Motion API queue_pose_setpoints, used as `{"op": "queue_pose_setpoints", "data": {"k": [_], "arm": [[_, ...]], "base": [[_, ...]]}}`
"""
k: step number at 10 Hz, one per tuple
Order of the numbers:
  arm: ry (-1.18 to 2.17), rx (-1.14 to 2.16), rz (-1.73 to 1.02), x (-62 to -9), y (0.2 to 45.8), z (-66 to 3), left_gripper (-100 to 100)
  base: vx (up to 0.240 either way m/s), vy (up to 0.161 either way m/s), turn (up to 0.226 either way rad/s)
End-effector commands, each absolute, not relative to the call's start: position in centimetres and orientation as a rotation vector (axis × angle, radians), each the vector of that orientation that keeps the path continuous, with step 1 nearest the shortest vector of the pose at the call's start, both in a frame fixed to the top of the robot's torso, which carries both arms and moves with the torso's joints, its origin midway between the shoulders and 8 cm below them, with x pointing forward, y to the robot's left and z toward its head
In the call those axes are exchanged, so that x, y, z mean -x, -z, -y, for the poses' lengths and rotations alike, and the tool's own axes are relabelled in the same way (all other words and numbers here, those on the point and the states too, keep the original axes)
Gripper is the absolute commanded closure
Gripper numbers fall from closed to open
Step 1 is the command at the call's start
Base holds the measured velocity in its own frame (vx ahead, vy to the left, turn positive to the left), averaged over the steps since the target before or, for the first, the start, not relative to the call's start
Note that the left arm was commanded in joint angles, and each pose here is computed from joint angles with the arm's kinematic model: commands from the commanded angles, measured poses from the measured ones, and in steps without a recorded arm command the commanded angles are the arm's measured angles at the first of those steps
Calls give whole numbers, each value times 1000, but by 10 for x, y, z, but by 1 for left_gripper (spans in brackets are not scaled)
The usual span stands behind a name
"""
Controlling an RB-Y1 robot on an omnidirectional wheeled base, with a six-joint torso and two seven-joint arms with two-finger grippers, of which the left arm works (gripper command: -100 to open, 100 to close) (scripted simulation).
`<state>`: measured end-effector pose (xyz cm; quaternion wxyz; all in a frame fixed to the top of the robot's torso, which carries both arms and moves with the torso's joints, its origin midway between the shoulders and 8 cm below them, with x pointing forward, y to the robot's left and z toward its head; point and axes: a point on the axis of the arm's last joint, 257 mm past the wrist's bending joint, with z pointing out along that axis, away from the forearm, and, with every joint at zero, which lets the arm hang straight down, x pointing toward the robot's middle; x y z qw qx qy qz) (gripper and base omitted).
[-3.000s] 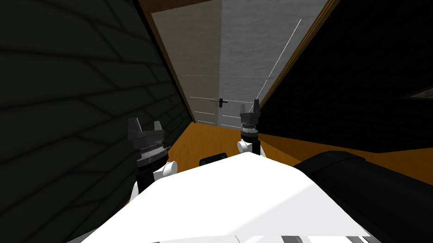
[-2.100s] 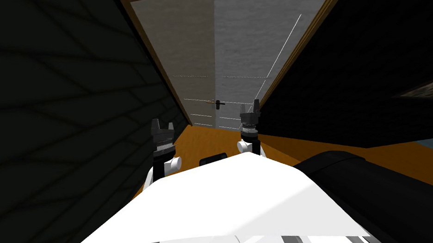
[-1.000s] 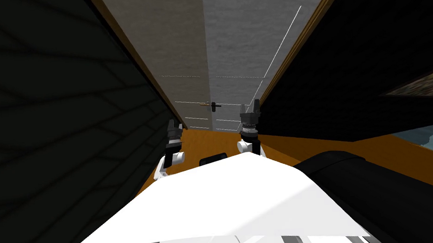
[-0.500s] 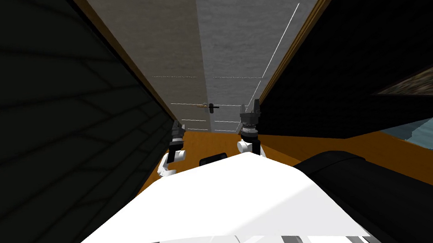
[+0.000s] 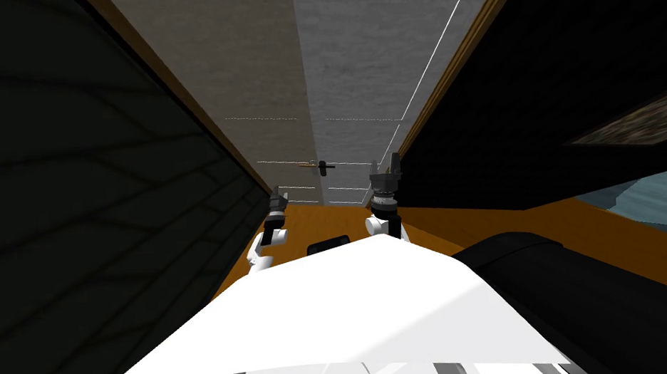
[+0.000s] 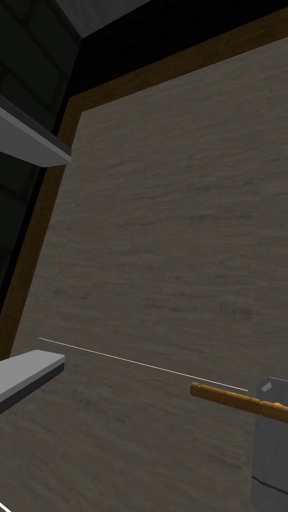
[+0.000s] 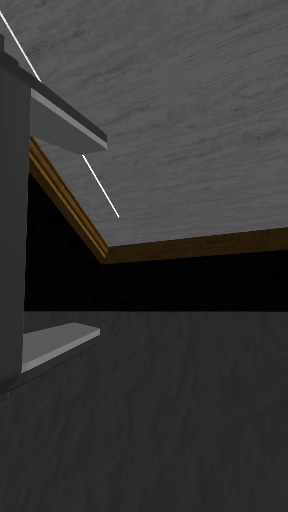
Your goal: Pull the door open
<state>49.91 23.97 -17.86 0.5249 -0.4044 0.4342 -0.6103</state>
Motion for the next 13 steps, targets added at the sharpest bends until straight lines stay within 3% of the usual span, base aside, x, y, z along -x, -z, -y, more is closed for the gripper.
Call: {"op": "queue_pose_setpoints", "data": {"k": [1,13], "arm": [[1453,983,-1065,-506,190,-242,-100],[1379,1080,-1217,-554,257,-257,-100]], "base": [[97,-31,-81],[100,-25,-67]]}}
